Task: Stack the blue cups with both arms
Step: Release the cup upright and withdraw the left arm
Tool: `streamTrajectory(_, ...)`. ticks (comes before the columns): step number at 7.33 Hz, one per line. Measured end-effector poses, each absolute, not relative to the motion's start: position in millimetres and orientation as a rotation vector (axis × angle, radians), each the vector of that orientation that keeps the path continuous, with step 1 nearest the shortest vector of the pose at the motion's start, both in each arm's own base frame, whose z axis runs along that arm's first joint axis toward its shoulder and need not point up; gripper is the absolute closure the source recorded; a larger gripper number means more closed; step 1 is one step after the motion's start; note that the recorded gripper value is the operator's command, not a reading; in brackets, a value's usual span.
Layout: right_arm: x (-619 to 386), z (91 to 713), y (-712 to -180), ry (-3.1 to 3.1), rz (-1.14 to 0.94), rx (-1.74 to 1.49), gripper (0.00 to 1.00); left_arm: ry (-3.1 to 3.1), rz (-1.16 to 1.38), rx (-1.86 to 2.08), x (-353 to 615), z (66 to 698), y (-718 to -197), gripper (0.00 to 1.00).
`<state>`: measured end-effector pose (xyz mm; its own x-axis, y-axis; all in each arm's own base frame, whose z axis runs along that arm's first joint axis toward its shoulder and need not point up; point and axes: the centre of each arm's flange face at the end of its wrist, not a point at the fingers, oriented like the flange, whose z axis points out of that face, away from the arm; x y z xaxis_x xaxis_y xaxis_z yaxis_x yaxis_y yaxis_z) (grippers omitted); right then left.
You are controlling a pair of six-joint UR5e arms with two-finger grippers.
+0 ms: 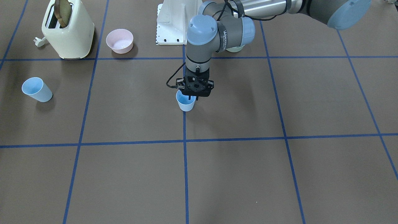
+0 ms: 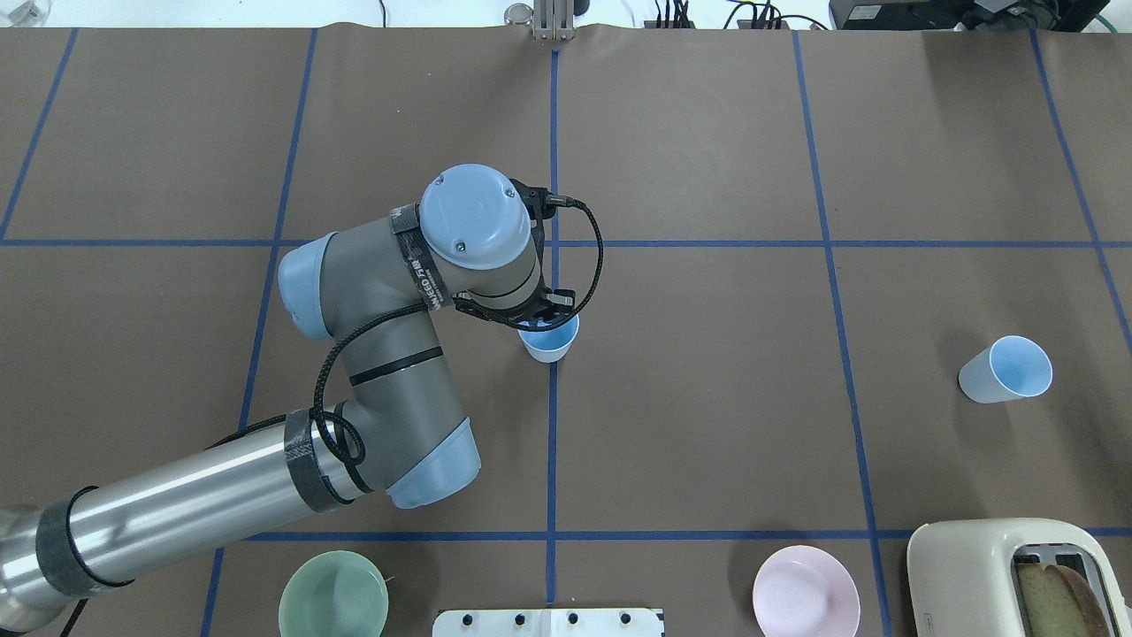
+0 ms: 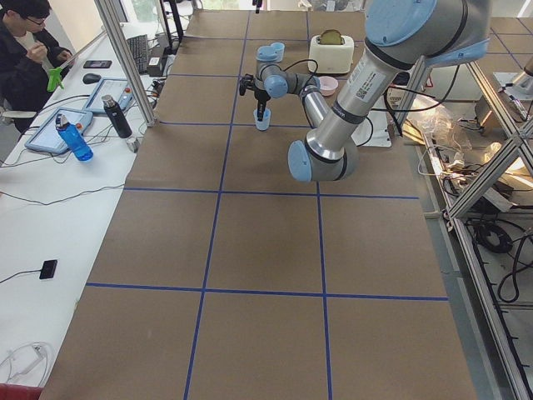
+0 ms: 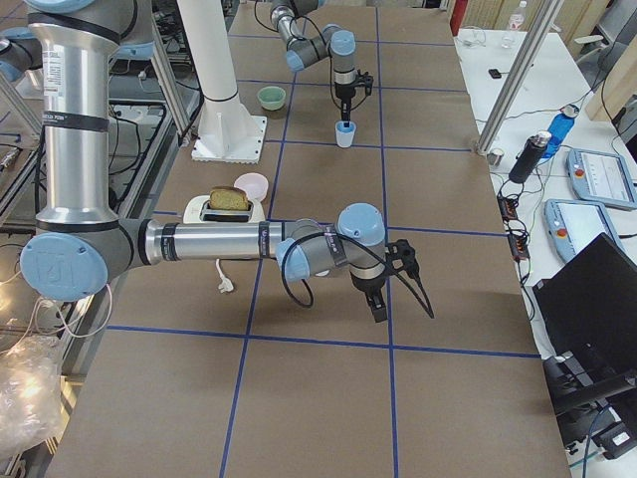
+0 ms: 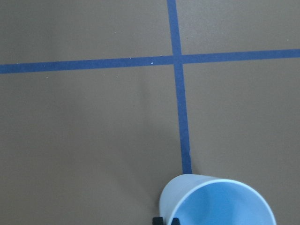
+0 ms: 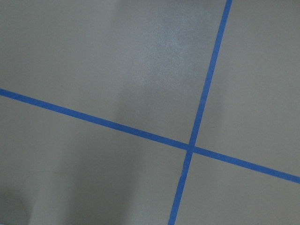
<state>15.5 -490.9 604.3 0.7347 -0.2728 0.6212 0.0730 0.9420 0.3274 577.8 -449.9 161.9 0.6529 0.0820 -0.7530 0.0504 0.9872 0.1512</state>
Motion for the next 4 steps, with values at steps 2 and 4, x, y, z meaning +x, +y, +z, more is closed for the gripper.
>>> streamTrajectory(2,15.2,600.5,-492.2,-0.725,-0.196,0.299,0.00,0.870,0.038,0.212,547.3,148.4,-461.3,0.01)
streamTrajectory(4,13.7,589.7,-493.8,-0.741,-0.206,0.316,0.00,0.840,0.111,0.237,446.0,167.1,-503.2,0.01)
